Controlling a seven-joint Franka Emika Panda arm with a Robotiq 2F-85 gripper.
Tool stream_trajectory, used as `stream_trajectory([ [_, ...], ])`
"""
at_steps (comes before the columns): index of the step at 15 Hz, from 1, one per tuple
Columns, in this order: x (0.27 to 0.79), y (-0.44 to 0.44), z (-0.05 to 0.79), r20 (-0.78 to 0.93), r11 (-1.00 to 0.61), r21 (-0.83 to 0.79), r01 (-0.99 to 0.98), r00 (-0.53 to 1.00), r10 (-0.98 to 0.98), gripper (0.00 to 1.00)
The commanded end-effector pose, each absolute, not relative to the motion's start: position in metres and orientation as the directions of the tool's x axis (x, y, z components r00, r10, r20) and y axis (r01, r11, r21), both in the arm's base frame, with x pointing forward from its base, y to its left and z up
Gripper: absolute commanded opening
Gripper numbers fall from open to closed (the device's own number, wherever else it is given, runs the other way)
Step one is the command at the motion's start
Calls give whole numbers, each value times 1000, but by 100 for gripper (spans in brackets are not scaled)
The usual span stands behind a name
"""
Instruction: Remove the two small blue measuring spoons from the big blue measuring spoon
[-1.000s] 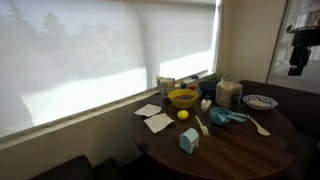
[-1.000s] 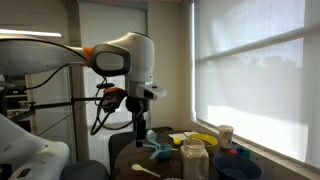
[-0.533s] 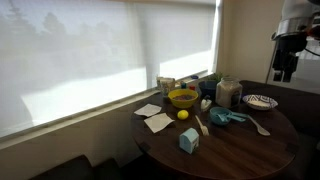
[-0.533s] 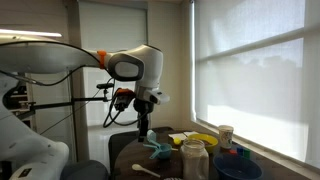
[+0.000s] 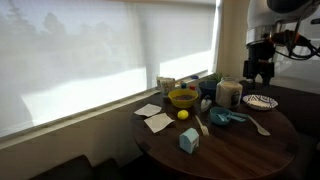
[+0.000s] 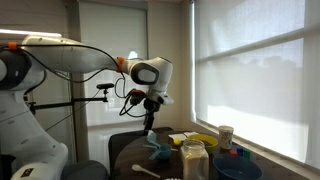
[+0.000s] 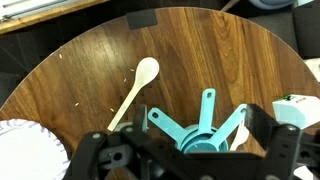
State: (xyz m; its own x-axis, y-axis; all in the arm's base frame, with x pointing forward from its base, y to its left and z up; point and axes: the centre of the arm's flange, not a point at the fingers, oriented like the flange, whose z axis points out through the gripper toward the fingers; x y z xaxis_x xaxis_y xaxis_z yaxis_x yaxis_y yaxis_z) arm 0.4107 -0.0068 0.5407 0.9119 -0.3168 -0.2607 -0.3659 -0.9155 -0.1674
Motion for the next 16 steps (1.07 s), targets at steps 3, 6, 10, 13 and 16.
stream_trajectory([
  [3,420,-3,536,-274,-913,-155,-378,904,-328,100],
  [6,423,2,532,-269,-911,-169,-375,907,-323,100],
  [10,428,12,516,-269,-921,-174,-349,916,-297,100],
  [13,428,17,502,-275,-929,-170,-329,921,-276,100],
  [16,431,27,488,-286,-935,-158,-318,921,-265,100],
])
